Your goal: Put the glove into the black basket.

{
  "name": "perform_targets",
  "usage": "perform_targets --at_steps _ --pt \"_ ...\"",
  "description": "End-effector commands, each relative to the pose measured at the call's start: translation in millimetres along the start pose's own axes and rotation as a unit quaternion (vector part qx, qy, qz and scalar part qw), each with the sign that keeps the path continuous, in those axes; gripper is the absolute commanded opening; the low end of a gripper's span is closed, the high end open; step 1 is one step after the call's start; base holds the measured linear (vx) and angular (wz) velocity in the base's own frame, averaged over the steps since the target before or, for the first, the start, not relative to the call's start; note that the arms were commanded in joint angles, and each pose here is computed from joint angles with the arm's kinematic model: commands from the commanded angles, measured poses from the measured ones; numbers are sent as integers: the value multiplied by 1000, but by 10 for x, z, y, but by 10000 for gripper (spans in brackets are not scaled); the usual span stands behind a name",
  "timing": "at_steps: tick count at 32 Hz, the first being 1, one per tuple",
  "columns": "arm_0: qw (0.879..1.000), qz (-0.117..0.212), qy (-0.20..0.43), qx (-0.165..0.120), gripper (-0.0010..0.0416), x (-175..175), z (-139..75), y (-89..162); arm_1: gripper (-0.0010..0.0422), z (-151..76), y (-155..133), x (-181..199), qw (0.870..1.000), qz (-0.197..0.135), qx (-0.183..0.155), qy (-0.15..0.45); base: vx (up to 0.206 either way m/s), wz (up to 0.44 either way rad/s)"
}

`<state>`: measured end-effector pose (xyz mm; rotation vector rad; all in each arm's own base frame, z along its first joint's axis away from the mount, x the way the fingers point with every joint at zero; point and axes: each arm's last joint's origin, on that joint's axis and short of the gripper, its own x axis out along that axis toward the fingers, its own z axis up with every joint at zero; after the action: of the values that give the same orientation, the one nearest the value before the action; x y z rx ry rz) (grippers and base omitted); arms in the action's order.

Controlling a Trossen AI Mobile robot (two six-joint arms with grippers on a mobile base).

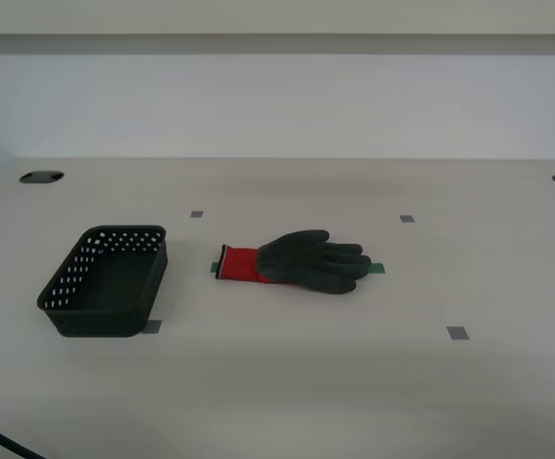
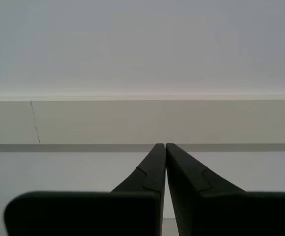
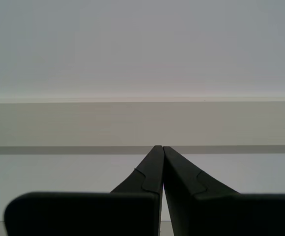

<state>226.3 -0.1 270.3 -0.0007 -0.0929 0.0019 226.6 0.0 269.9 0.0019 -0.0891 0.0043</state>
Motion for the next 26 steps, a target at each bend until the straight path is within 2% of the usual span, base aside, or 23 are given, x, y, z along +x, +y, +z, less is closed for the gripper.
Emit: perform_targets --at_steps 1,26 --pt "1000 0 -2 0 0 0 7 1 0 6 2 0 1000 1 0 -2 0 0" --pt "1000 0 -2 0 1 0 7 1 0 6 1 0 1000 1 0 -2 0 0"
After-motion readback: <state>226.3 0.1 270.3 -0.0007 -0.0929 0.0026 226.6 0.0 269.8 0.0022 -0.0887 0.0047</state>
